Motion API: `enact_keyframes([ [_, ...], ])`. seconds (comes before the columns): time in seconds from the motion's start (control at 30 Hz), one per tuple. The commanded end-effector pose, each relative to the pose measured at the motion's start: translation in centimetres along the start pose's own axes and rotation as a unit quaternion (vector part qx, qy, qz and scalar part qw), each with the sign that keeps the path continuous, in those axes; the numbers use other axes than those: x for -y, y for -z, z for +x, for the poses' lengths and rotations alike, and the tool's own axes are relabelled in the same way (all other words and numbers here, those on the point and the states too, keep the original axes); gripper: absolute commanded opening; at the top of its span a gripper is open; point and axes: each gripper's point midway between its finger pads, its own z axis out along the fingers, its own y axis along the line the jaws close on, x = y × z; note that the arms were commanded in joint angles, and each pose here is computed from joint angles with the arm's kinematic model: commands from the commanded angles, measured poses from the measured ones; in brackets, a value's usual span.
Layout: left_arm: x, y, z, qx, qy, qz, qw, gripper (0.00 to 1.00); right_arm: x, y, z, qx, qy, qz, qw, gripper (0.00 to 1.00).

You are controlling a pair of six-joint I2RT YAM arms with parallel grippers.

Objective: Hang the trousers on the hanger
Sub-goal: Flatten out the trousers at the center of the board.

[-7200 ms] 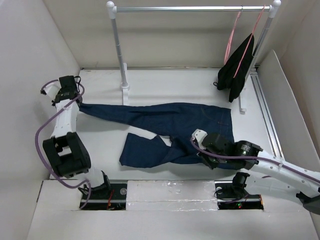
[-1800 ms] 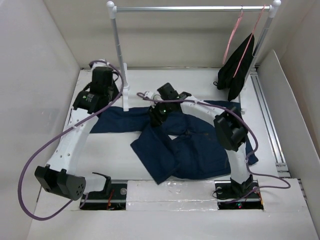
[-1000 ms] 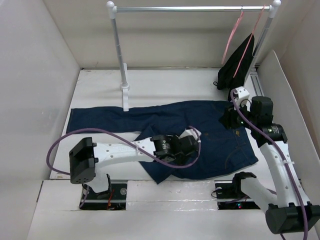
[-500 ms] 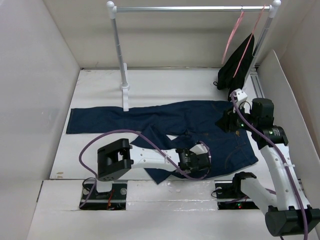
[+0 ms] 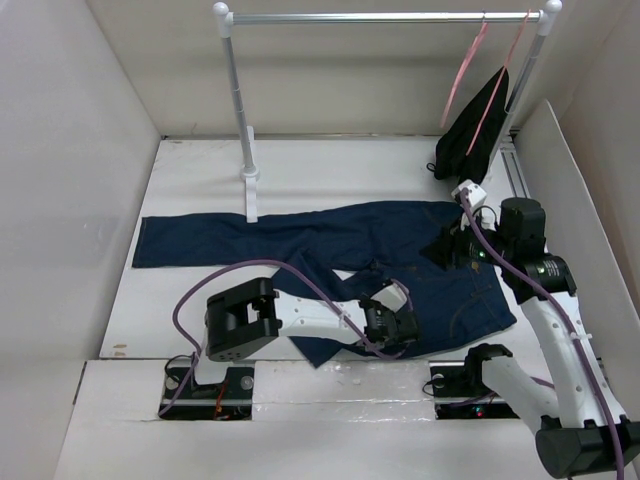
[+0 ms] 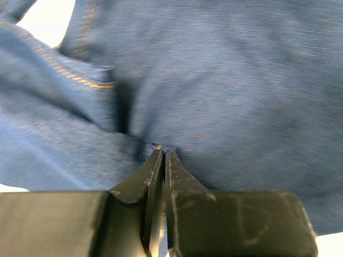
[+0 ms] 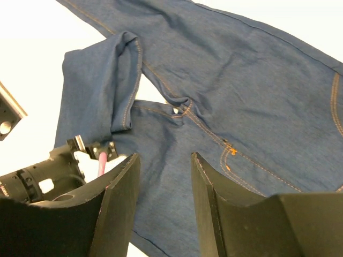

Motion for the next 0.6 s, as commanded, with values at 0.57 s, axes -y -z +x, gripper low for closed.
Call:
enact_keyframes([
  [0.57,-34.0,11.3,-3.0,0.154,0.450,-0.161,0.865,0.00,-0.6,-2.1,0.0,0.014,0.006,-0.027,1.000,0.48],
])
